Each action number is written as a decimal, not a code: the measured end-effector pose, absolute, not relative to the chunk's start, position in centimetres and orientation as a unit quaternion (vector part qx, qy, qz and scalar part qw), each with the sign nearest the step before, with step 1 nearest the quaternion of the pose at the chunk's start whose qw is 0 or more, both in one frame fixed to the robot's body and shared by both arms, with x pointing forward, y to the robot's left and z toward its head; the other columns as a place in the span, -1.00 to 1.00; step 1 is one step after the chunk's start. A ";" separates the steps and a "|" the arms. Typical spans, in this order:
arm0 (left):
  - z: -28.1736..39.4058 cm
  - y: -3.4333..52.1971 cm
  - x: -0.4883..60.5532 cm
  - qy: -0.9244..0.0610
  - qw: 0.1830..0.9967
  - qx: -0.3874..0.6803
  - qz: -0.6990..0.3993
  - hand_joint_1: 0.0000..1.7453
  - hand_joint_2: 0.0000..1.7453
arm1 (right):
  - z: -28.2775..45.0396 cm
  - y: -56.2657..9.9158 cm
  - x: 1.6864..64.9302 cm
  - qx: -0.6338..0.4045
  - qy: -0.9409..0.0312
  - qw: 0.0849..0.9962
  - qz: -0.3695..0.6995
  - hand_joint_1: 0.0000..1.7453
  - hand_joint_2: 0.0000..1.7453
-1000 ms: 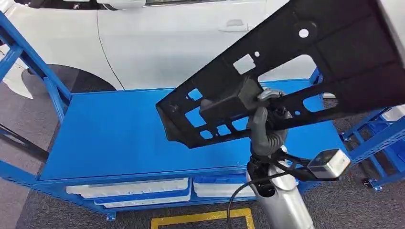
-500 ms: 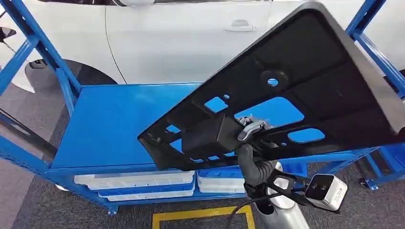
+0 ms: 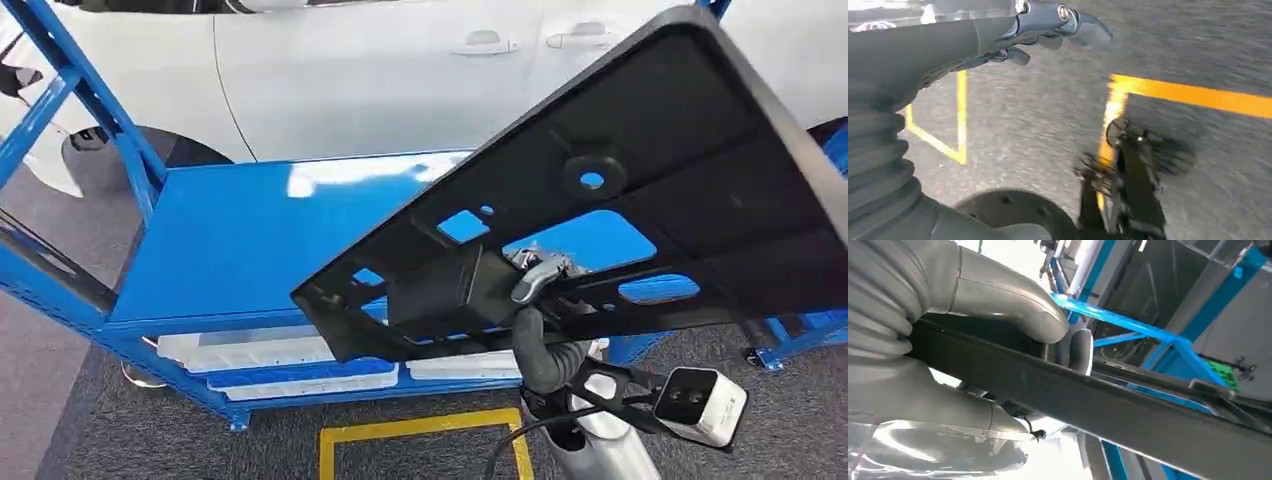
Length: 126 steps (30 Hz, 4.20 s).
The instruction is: Take the parts from the cabinet and place them on the table.
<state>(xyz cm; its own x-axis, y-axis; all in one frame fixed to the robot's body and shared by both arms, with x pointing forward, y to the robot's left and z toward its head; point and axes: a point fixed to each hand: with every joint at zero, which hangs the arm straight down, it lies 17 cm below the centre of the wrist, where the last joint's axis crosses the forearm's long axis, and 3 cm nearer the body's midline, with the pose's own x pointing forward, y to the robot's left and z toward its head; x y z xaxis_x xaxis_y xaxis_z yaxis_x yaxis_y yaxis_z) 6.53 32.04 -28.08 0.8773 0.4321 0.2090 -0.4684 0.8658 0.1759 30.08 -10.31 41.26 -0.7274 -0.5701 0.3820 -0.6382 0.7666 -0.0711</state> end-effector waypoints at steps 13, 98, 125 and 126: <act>-28.0 33.9 6.1 -0.099 0.958 0.118 0.242 -1.00 1.00 | 40.0 -11.1 29.1 0.324 -0.922 0.179 0.113 1.00 1.00; -27.5 35.7 7.8 -0.125 0.965 0.143 0.180 -1.00 1.00 | 42.8 -11.2 25.6 0.262 -0.951 0.130 0.101 1.00 1.00; -27.8 31.8 8.0 -0.128 0.961 0.082 0.233 -1.00 1.00 | 42.1 -9.6 24.8 0.282 -0.942 0.129 0.131 1.00 1.00; -27.8 31.8 7.8 -0.127 0.961 0.083 0.231 -1.00 1.00 | 42.1 -9.6 24.8 0.282 -0.942 0.130 0.131 1.00 1.00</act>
